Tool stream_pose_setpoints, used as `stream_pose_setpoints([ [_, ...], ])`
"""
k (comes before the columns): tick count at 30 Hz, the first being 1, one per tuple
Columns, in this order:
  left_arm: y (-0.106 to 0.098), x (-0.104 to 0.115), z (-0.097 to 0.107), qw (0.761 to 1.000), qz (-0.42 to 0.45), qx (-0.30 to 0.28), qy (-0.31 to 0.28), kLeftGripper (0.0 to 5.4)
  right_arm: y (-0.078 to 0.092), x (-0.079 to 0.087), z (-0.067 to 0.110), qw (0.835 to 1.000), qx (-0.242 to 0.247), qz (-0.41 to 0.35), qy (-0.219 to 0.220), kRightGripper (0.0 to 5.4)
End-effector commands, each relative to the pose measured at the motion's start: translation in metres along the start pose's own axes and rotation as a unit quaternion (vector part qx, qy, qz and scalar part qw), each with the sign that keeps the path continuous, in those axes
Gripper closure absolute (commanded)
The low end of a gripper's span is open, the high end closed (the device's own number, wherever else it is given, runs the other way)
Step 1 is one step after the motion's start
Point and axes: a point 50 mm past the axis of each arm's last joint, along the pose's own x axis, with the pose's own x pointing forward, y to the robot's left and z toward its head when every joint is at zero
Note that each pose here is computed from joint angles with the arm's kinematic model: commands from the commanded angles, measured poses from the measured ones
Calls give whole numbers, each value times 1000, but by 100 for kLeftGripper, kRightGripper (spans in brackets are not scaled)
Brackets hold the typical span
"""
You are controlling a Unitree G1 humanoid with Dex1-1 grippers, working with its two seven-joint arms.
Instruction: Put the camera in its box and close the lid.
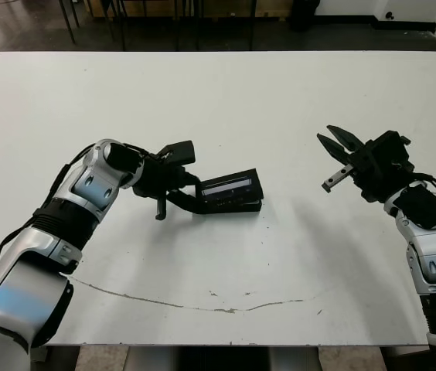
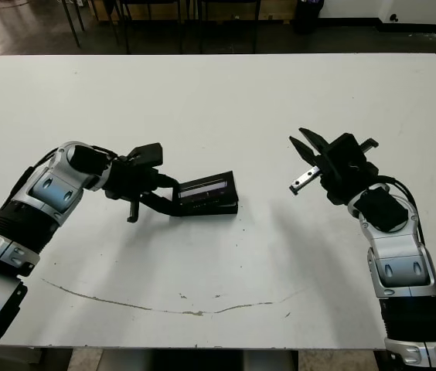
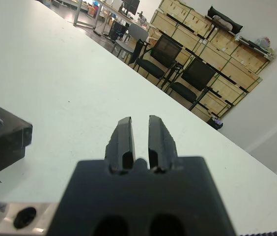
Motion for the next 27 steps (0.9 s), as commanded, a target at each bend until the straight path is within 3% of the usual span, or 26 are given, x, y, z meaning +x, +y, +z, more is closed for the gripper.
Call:
stream_pose_setpoints([
  [1,-11,17,3,1000,-28,1,4,476,1,-3,-6,1000,5,3,18,540],
  [12,-19,32,6,998,-36,45,35,476,2,-4,-5,1000,4,-1,15,540],
  [27,-21,31,11,994,-35,83,59,480,3,-4,-3,1000,2,0,17,540],
])
